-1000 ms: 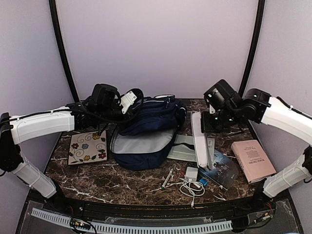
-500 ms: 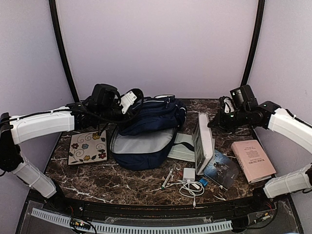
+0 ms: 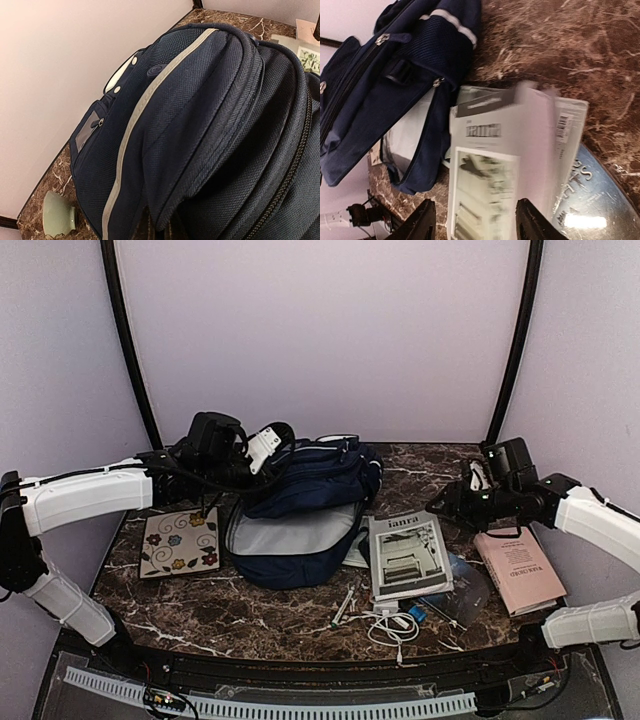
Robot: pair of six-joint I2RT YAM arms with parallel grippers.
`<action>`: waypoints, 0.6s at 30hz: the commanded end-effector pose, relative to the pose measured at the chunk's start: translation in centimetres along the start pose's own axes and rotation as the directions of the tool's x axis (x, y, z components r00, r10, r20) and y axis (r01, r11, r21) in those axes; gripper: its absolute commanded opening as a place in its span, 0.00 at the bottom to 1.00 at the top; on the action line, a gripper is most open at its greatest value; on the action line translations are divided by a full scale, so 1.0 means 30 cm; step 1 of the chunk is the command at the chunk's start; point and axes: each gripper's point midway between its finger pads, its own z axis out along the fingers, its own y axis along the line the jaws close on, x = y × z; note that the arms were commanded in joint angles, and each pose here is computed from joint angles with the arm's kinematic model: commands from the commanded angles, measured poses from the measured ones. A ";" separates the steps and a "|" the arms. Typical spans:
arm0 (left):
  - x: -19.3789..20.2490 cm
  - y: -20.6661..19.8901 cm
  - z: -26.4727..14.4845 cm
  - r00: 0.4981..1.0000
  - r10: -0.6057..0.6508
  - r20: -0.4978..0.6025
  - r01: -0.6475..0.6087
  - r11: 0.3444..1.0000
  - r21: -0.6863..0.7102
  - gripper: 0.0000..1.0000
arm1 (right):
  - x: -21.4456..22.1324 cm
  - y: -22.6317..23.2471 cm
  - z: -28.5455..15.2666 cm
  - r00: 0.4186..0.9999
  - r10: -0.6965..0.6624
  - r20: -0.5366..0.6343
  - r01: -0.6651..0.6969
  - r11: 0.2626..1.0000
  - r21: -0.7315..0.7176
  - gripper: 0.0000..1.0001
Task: Pack the student bag
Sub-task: Turn over the book from the book.
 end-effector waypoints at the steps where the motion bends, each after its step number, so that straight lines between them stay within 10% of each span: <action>1: -0.135 0.033 -0.075 0.989 -0.017 0.147 0.020 1.000 -0.016 0.00 | -0.030 0.111 0.001 0.997 0.057 0.044 -0.046 0.975 -0.218 0.58; 8: -0.139 0.038 -0.082 0.989 -0.010 0.151 0.014 1.000 -0.022 0.00 | 0.029 -0.124 0.048 0.998 0.064 -0.014 -0.061 0.986 0.154 1.00; 18: -0.137 0.032 -0.077 0.989 -0.010 0.148 0.012 1.000 -0.014 0.00 | 0.218 -0.126 0.149 0.974 0.147 -0.172 -0.155 0.987 -0.033 0.87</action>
